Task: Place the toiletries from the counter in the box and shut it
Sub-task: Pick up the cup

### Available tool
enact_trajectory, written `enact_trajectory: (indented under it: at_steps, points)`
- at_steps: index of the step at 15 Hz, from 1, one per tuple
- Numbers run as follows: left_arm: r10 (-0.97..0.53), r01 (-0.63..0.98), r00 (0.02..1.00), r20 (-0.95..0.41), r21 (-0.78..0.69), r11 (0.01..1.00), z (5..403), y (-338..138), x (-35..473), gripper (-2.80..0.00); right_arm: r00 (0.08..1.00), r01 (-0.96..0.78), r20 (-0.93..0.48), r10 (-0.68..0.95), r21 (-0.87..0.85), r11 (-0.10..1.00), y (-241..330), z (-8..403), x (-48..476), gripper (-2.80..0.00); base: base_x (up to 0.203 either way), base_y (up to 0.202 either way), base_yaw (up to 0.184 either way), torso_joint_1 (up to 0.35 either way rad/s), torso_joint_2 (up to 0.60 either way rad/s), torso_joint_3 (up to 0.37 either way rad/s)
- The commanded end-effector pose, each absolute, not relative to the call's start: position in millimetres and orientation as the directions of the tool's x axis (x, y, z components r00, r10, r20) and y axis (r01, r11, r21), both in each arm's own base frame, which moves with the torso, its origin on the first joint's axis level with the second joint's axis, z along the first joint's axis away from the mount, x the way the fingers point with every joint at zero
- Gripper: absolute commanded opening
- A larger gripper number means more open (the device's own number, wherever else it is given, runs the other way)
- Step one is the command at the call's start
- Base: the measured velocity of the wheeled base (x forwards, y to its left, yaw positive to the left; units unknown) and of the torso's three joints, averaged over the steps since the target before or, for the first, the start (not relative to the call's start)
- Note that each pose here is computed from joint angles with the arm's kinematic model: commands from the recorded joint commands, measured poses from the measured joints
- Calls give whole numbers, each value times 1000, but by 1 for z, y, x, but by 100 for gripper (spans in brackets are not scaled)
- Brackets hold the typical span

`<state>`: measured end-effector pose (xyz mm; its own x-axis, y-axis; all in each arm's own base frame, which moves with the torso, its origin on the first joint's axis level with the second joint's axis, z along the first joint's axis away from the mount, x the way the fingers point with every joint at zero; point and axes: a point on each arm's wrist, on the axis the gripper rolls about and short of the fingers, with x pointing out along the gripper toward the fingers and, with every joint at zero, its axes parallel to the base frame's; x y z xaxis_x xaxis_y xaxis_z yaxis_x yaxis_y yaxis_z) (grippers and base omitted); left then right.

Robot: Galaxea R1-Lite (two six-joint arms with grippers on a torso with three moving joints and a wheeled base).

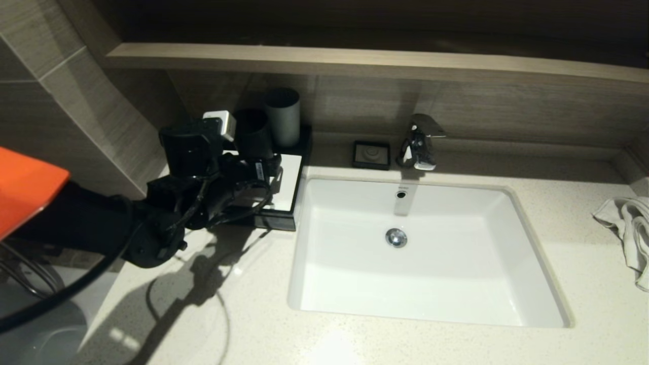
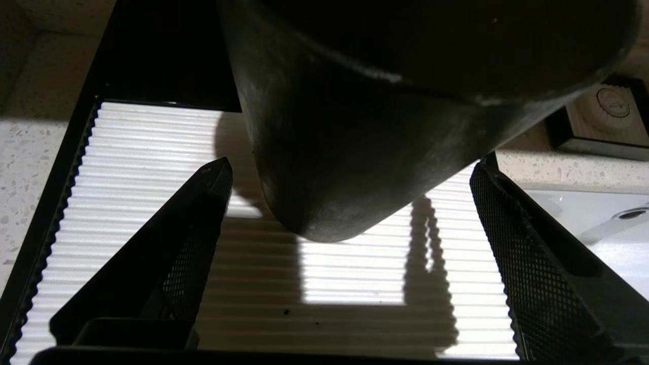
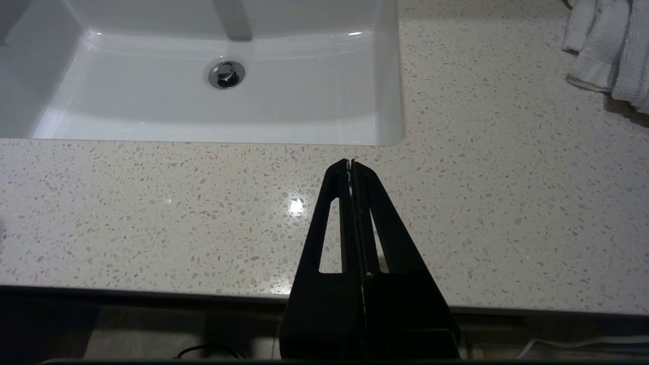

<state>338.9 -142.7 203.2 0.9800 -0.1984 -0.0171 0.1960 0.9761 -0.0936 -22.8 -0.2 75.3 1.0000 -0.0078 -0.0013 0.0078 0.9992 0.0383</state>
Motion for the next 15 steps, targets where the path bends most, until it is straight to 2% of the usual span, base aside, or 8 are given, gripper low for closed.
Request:
enact_trajectory:
  at_steps: [1,15]
  points:
    - [-197,196,980,-1,-98,976,207,-143,341,0,1000,8,-2,-8,38,999,0,75,-23,-280,0,0,0,0,0,0]
    - [-202,200,979,-29,-65,978,194,-148,351,0,1000,8,-2,-8,38,999,0,75,-23,-280,0,0,0,0,0,0]
